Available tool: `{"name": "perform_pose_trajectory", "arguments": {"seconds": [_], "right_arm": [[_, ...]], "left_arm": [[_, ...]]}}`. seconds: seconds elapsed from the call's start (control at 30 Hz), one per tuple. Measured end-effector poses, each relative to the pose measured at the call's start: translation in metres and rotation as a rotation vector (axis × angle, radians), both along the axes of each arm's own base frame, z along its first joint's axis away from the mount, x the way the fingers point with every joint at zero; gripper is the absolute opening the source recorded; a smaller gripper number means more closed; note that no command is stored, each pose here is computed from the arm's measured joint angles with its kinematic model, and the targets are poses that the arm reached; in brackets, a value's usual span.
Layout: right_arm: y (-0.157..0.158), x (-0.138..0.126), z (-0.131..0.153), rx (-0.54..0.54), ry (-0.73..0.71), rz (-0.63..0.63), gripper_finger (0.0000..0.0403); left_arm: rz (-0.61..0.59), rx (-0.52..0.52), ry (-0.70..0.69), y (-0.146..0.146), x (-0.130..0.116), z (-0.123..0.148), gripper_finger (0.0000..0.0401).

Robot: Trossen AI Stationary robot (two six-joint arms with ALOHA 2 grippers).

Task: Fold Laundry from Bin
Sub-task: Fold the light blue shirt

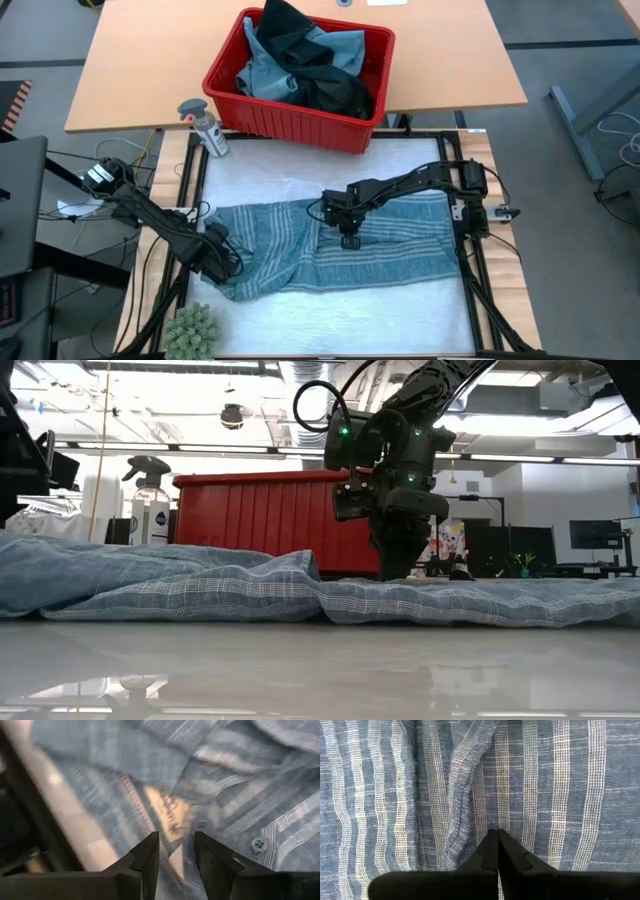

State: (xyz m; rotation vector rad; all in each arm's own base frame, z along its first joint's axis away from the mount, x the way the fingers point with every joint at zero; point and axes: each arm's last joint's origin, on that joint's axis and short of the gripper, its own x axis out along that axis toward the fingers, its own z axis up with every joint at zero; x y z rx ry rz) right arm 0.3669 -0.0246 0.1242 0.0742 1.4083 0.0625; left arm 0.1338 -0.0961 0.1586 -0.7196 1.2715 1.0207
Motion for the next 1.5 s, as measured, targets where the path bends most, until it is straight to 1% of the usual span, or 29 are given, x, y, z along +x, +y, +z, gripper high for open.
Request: {"name": "perform_pose_trajectory", "arguments": {"seconds": [0.1,0.17,0.23,0.27,0.37,0.43,0.53,0.6,0.67,0.73,0.87,0.97,1.03,1.1,1.17,1.2,1.23,1.3,1.4,1.5], "right_arm": [[-0.003,0.000,0.000,0.009,-0.001,-0.006,0.0031],[-0.005,0.000,0.000,0.010,-0.002,-0.011,0.0033],[-0.007,-0.001,0.000,0.018,-0.002,-0.015,0.0033],[-0.007,-0.001,0.000,0.019,-0.002,-0.017,0.0031],[-0.010,-0.001,0.000,0.019,-0.004,-0.022,0.0027],[-0.011,0.000,0.000,0.018,-0.007,-0.023,0.0027],[-0.012,0.000,0.000,0.017,-0.017,-0.025,0.0030],[-0.012,0.001,0.000,0.022,-0.019,-0.025,0.0032],[-0.012,0.000,0.000,0.024,-0.019,-0.025,0.0033],[-0.012,0.000,0.000,0.024,-0.019,-0.025,0.0032],[-0.011,0.000,0.000,0.028,-0.019,-0.027,0.0027],[-0.011,0.000,0.001,0.029,-0.022,-0.029,0.0027],[-0.011,0.000,0.006,0.028,-0.036,-0.030,0.0028],[-0.011,-0.001,0.015,0.022,-0.064,-0.012,0.0028],[-0.012,-0.003,0.023,0.014,-0.085,-0.013,0.0026],[-0.013,-0.005,0.027,0.010,-0.091,-0.017,0.0026],[-0.014,-0.007,0.033,0.006,-0.099,-0.022,0.0025],[-0.017,-0.012,0.047,-0.001,-0.124,-0.035,0.0026],[-0.019,-0.019,0.073,-0.003,-0.182,-0.060,0.0028],[-0.017,-0.029,0.093,-0.008,-0.208,-0.060,0.0027]], "left_arm": [[0.016,-0.015,0.035,0.000,-0.002,0.000,0.0112],[-0.006,-0.038,0.055,0.000,-0.003,0.000,0.0112],[-0.043,-0.084,0.090,-0.002,-0.003,0.000,0.0112],[-0.044,-0.101,0.101,-0.002,-0.004,0.000,0.0112],[-0.022,-0.117,0.078,-0.004,-0.003,0.008,0.0112],[-0.008,-0.074,0.021,-0.004,-0.001,0.021,0.0112],[0.031,0.037,-0.063,-0.001,0.000,0.040,0.0112],[0.045,0.084,-0.061,0.003,-0.003,0.042,0.0112],[0.056,0.090,-0.014,0.006,-0.006,0.035,0.0112],[0.065,0.082,-0.003,0.006,-0.005,0.028,0.0112],[0.079,0.121,0.032,0.006,-0.001,0.022,0.0109],[0.057,0.086,0.139,0.006,0.004,0.013,0.0089],[0.046,0.050,0.195,0.006,0.012,0.004,0.0067],[0.033,0.034,0.216,0.007,0.018,-0.003,0.0039],[0.009,0.000,0.185,0.008,0.029,-0.013,0.0012],[-0.003,-0.007,0.184,0.009,0.034,-0.017,0.0007],[-0.015,-0.020,0.183,0.010,0.038,-0.021,0.0005],[-0.029,-0.034,0.230,0.015,0.041,-0.027,0.0002],[-0.035,-0.018,0.318,0.020,0.041,-0.036,0.0000],[-0.055,-0.020,0.347,0.026,0.044,-0.039,0.0000]]}}
